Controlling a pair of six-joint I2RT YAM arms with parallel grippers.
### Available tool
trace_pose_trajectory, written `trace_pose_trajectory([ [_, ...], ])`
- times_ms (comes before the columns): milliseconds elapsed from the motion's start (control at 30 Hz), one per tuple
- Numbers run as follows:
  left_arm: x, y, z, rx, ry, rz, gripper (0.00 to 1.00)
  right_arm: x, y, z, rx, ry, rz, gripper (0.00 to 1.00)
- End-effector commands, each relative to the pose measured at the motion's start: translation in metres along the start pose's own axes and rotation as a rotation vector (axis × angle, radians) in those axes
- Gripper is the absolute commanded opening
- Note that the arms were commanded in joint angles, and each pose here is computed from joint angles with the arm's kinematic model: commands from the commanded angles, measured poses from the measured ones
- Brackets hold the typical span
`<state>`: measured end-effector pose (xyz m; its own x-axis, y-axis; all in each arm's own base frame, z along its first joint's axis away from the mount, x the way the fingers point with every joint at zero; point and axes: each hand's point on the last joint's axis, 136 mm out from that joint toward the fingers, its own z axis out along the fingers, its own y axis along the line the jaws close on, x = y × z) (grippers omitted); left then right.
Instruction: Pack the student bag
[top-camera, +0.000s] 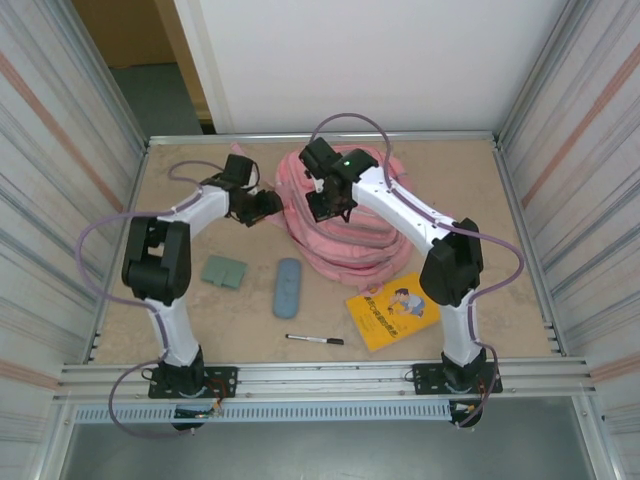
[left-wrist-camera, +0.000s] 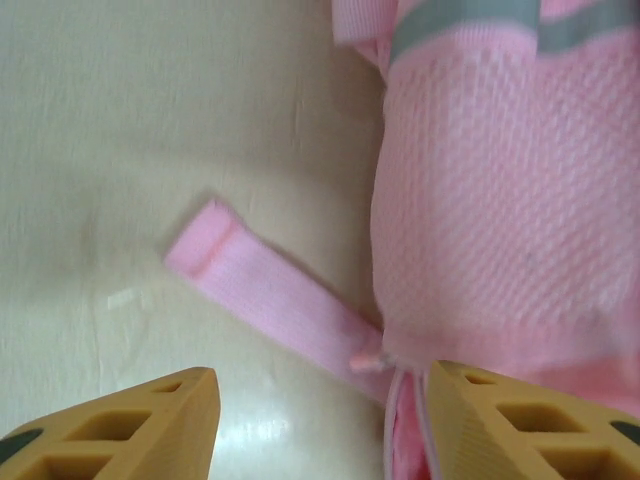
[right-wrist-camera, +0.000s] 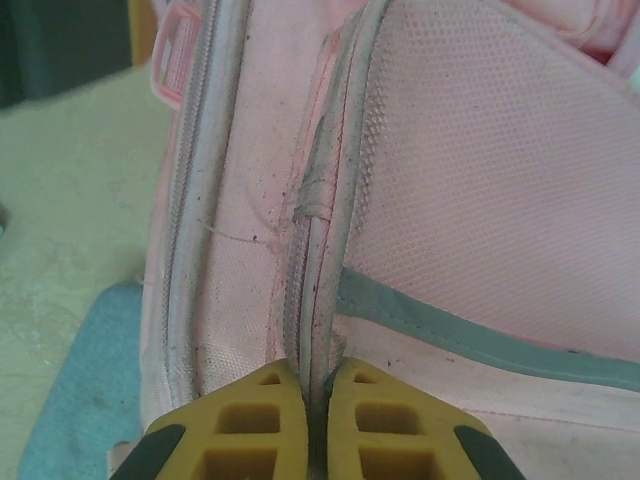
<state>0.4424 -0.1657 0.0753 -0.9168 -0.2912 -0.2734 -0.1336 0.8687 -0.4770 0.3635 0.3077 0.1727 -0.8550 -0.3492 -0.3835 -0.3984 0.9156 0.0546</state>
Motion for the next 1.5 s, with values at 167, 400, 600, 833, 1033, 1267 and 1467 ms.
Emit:
trace_pose_trajectory([
  [167,0.020,-0.013,-0.035,0.040,0.028,0.078,0.57,-0.009,-0.006,-0.036,-0.058,-0.177,0.123,0.44],
  [400,0.076,-0.053,-0.093,0.094,-0.105,0.290,0.60,0.085,-0.077,-0.075,-0.048,-0.350,0.410,0.63],
  [600,0.175,-0.132,-0.097,0.210,-0.041,0.581,0.64,0.215,-0.137,-0.069,0.010,-0.187,0.756,0.78],
  [833,0.277,-0.145,-0.033,0.169,0.153,0.699,0.69,0.308,-0.128,-0.052,-0.146,-0.011,1.009,0.71],
  [1033,0.305,-0.144,0.005,0.135,0.259,0.690,0.69,0.330,-0.120,-0.017,-0.172,0.110,1.053,0.69],
  [1267,0.306,-0.137,0.028,0.055,0.298,0.662,0.71,0.324,-0.128,-0.001,-0.148,0.079,1.009,0.56],
  [1467,0.333,-0.154,0.043,0.181,0.422,0.669,0.72,0.318,-0.135,0.001,-0.120,0.062,1.013,0.50],
])
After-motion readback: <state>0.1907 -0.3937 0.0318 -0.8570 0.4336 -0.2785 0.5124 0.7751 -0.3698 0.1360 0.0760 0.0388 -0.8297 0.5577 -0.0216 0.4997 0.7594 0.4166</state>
